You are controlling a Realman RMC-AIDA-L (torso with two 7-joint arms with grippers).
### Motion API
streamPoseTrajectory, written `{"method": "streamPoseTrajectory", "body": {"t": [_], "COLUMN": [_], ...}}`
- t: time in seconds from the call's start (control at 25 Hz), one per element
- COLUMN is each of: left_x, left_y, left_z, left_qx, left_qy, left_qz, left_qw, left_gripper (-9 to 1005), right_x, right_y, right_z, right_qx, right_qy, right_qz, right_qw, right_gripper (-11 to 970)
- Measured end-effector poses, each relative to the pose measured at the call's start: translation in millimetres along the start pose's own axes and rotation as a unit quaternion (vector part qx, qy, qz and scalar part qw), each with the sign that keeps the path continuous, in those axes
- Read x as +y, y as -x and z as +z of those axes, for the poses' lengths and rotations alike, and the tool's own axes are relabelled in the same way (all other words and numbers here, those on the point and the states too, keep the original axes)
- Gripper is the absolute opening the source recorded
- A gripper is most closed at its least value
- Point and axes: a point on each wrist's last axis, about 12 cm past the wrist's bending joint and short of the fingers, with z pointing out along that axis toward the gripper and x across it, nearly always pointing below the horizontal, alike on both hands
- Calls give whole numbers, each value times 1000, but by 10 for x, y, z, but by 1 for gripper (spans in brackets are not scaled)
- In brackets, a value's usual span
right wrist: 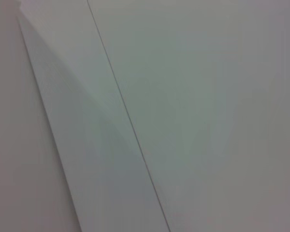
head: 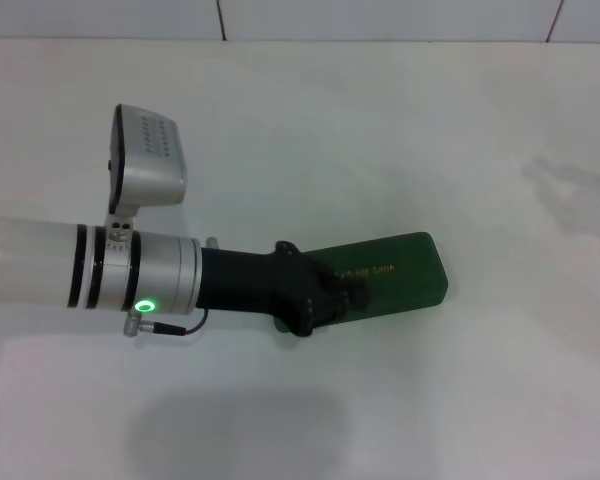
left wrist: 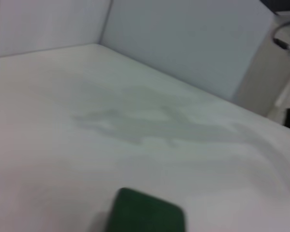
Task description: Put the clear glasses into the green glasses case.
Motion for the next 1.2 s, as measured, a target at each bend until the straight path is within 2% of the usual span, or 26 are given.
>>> {"method": "streamPoseTrajectory", "body": {"t": [0.12, 0.24, 0.36, 0.4, 0.44, 0.52, 0.64, 0.76, 0.84, 1.04, 1.2], "left_x": [-67, -124, -193, -250, -250, -305, -347, -361, -380, -426, -428], "left_y": [47, 122, 174, 155, 155, 119, 76, 46, 11, -64, -71], "left_z": [-45, -224, -496, -737, -737, -993, -1191, -1281, -1340, -1451, -1460], "left_qx": [-22, -58, -91, -121, -121, -148, -154, -150, -148, -155, -155], "left_qy": [-31, -58, -79, -78, -78, -64, -51, -52, -53, -51, -49], "left_qz": [14, 29, 51, 68, 68, 88, 99, 96, 91, 72, 72], "left_qw": [999, 996, 991, 987, 987, 983, 982, 983, 983, 984, 984], "left_gripper": [132, 131, 137, 144, 150, 164, 278, 392, 616, 618, 619], "right_x": [-24, -14, 48, 72, 160, 272, 412, 544, 621, 725, 790], "right_y": [-18, -105, -223, -252, -345, -461, -636, -745, -793, -774, -781], "right_z": [40, 181, 350, 387, 483, 608, 780, 912, 999, 1125, 1150], "right_qx": [23, 80, 147, 161, 186, 210, 237, 246, 253, 238, 236], "right_qy": [3, 30, 80, 94, 132, 171, 205, 236, 255, 277, 296], "right_qz": [-1, -2, -13, -20, -31, -38, -34, -30, -38, -50, -48], "right_qw": [1000, 996, 986, 982, 973, 962, 949, 940, 933, 930, 924], "right_gripper": [299, 304, 308, 310, 311, 314, 319, 323, 326, 565, 699]}}
